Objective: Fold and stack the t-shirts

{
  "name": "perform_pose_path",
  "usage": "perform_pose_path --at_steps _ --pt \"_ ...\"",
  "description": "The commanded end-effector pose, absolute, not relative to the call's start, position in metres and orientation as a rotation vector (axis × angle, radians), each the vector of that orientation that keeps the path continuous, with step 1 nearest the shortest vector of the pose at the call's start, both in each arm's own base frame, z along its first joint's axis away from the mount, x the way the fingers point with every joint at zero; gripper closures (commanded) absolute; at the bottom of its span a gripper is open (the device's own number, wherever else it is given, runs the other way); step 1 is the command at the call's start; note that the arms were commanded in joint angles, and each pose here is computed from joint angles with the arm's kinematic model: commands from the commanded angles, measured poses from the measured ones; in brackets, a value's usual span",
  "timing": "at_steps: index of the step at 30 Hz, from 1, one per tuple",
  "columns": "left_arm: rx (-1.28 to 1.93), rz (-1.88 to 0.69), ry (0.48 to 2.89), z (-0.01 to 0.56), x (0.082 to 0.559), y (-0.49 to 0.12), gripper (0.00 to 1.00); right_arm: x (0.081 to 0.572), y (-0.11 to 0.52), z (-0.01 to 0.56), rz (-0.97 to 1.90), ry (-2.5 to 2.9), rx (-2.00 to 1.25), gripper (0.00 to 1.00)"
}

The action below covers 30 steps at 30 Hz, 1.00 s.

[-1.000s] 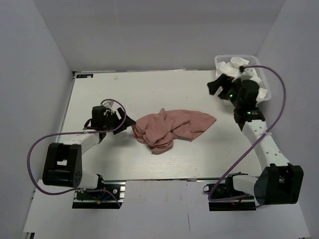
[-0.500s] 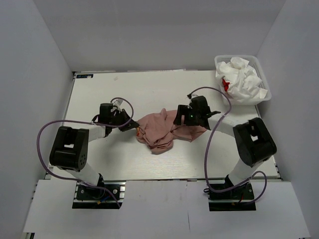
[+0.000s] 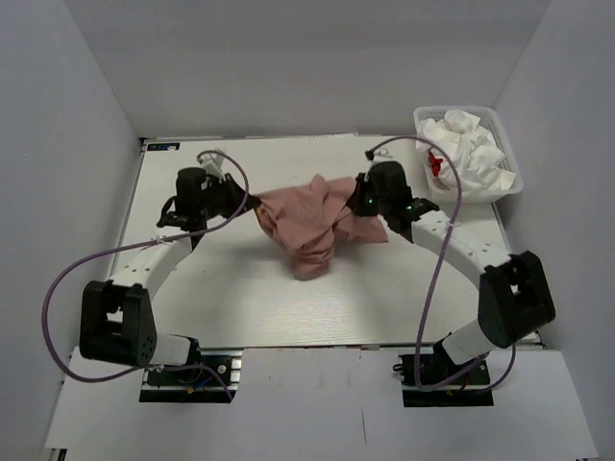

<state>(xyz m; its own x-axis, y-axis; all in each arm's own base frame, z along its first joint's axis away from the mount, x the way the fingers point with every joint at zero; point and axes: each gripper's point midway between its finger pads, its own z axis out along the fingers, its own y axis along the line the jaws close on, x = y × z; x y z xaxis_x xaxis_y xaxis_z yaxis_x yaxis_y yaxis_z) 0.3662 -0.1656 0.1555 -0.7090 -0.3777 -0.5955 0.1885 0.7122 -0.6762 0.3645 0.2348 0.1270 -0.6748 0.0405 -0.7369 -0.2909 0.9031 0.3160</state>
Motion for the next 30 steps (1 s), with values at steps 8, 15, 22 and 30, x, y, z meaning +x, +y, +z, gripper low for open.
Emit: perform_pose_path --at_steps 8,15,22,30 --pt "-0.136 -0.575 1.505 0.418 0.331 -0.092 1.0 0.342 0.161 0.401 0.391 1.575 -0.08 1.0" --pt "-0.18 -0.506 1.234 0.485 0.249 -0.055 1.0 0.244 0.148 0.47 0.583 1.287 -0.241 1.0" --pt "-0.223 -0.476 1.211 0.488 0.227 -0.043 1.0 0.217 0.142 0.475 0.626 1.236 -0.263 1.0" --pt "-0.184 -0.533 1.246 0.468 0.233 -0.056 1.0 0.233 0.137 0.442 0.598 1.316 -0.18 1.0"
